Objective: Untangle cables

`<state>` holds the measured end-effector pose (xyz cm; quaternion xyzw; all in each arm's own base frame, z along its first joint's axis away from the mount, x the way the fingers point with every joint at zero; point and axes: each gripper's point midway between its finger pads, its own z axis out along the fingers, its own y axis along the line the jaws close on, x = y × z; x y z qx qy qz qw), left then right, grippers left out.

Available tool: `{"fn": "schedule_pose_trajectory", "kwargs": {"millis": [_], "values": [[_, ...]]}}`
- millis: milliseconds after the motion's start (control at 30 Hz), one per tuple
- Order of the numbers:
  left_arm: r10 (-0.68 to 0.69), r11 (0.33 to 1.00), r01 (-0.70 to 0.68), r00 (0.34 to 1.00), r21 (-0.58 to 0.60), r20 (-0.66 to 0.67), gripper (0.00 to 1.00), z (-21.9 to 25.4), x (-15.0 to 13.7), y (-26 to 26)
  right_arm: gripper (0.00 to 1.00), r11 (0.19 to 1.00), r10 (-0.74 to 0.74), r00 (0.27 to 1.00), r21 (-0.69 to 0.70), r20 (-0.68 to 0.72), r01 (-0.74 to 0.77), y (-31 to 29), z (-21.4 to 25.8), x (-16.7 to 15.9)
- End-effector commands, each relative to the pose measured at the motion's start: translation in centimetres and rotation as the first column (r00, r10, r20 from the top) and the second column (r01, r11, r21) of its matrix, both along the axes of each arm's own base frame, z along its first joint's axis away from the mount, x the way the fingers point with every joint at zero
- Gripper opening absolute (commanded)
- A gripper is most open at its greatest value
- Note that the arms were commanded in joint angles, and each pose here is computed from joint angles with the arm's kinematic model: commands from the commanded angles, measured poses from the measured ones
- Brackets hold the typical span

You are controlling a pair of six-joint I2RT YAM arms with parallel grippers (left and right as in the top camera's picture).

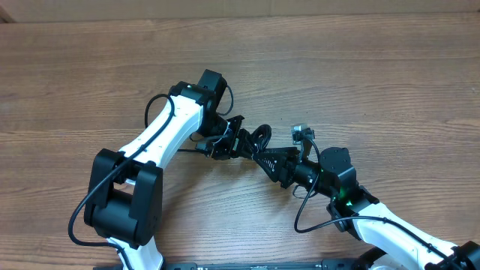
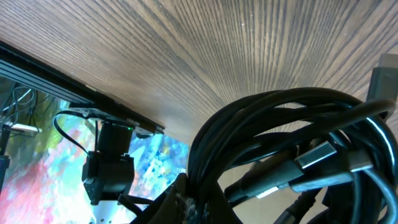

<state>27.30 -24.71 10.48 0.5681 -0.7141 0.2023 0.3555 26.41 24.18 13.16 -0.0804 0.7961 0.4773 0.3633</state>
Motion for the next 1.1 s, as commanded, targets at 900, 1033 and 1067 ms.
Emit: {"fn": "schedule_pose_trajectory", "kwargs": {"millis": [900, 1033, 1067], "values": [[-0.138, 0.987, 0.163, 0.857, -0.008, 0.497, 0.05, 0.5, 6.8, 5.6, 0.04, 0.996, 0.061, 0.919, -0.042, -0.391, -0.084, -0.2, -5.2, -4.5], [-0.131, 0.987, 0.162, 0.847, -0.015, 0.516, 0.04, 0.7, 7.2, 5.6, 0.07, 0.99, 0.123, 0.897, -0.012, -0.425, -0.141, 0.2, -5.2, -5.8], [-0.133, 0.986, 0.164, 0.847, -0.015, 0.514, 0.04, 0.7, 7.2, 5.5, 0.17, 0.99, 0.128, 0.901, -0.006, -0.415, -0.143, 0.3, -5.0, -5.7]]}}
